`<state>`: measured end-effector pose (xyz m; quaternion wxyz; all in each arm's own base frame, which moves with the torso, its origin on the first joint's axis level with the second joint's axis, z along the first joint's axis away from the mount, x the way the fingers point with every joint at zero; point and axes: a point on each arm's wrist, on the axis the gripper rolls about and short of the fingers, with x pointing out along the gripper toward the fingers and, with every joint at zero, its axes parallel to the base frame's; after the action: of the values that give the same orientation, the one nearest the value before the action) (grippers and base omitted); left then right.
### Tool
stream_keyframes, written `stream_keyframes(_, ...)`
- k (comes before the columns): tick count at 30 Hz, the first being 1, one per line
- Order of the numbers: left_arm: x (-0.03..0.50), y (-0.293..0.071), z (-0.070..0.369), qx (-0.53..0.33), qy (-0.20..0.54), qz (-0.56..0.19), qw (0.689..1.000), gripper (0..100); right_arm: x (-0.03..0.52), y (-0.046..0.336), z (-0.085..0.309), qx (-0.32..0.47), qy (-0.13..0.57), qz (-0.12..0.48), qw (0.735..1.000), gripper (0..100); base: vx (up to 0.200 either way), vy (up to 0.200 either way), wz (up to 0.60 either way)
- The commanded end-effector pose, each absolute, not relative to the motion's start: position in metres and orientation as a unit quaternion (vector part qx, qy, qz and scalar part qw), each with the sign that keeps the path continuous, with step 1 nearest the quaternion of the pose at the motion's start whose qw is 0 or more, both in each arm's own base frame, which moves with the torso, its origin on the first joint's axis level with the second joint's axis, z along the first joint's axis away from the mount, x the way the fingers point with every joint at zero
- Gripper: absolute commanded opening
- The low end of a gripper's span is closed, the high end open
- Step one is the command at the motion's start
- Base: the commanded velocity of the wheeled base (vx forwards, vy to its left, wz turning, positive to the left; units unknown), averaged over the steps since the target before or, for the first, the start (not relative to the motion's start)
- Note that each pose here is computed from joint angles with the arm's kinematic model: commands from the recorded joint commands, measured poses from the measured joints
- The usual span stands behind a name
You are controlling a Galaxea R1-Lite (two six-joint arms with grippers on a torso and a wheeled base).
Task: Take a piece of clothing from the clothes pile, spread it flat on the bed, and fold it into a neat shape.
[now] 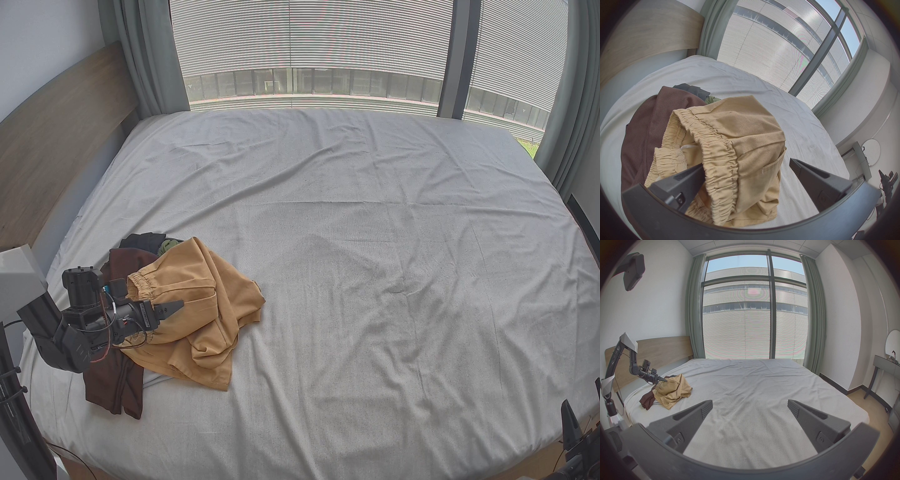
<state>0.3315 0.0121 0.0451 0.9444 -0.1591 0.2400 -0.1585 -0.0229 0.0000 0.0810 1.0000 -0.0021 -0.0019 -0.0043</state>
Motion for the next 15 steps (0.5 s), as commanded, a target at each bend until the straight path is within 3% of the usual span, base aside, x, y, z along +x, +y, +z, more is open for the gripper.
stream_keyframes(1,0.334,0.0119,0.0433,-0.163,0.236,-0.158,0.945,100,-0.0228,0.0,0.0758,-0.002,-0.002,-0.005,1.0,100,0.0,0.0,0.0)
stream_keyframes(6,0.3373,0.0095,0.0483,-0.174,0.218,-0.16,0.947,100,-0.0228,0.0,0.0758,-0.002,-0.002,-0.005,1.0,100,0.0,0.0,0.0)
stream_keyframes(7,0.3378,0.0096,0.049,-0.176,0.215,-0.16,0.947,0,-0.0228,0.0,0.0758,-0.002,-0.002,-0.005,1.0,100,0.0,0.0,0.0)
stream_keyframes(15,0.3358,0.0093,0.0477,-0.177,0.218,-0.163,0.946,0,-0.0228,0.0,0.0758,-0.002,-0.002,-0.005,1.0,100,0.0,0.0,0.0)
